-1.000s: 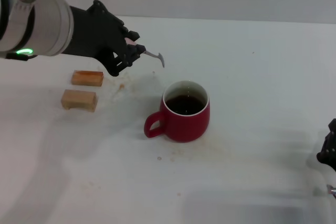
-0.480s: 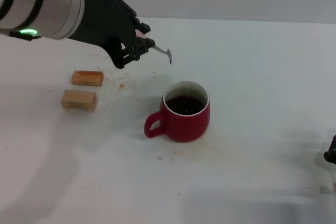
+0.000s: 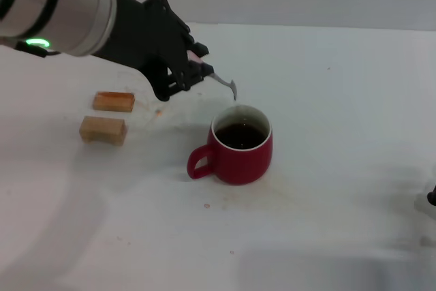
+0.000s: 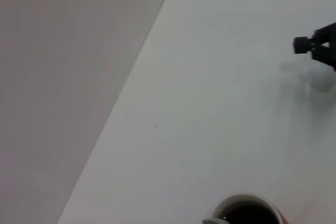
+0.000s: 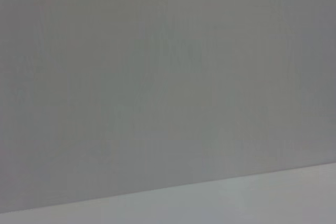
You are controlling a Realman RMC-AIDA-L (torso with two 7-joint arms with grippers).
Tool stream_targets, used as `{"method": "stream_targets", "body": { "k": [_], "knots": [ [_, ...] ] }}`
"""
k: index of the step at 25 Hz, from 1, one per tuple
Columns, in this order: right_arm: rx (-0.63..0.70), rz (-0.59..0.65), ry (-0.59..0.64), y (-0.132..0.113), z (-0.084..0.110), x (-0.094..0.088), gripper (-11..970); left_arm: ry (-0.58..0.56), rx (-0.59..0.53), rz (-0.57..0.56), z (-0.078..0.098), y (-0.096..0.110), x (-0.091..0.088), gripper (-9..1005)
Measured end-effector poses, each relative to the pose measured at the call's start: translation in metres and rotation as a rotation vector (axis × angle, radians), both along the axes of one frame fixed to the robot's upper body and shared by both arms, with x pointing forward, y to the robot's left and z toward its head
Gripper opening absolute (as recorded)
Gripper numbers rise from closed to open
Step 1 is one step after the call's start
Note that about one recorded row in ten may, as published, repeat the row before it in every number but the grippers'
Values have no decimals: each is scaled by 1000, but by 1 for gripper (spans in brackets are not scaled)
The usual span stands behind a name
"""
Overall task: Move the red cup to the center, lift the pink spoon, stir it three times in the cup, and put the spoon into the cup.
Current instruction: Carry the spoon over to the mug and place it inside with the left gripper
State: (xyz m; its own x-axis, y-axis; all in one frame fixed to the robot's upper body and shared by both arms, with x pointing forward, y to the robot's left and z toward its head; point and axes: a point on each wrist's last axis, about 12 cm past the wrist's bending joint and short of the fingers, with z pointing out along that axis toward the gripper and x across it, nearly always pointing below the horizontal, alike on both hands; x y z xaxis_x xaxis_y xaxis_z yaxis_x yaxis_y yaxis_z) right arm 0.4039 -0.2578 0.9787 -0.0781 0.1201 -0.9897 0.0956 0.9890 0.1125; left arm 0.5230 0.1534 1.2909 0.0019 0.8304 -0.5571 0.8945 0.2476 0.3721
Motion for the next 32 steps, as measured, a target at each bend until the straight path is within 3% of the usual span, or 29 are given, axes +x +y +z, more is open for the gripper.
{"method": "stream_targets", "body": {
  "k": [10, 32],
  "knots": [
    [2, -2, -3, 0, 0, 0, 0, 19, 25, -37, -9, -10, -5, 172],
    [3, 0, 1, 1, -1, -7, 0, 99, 60, 7, -56, -13, 18, 172]
  ]
}}
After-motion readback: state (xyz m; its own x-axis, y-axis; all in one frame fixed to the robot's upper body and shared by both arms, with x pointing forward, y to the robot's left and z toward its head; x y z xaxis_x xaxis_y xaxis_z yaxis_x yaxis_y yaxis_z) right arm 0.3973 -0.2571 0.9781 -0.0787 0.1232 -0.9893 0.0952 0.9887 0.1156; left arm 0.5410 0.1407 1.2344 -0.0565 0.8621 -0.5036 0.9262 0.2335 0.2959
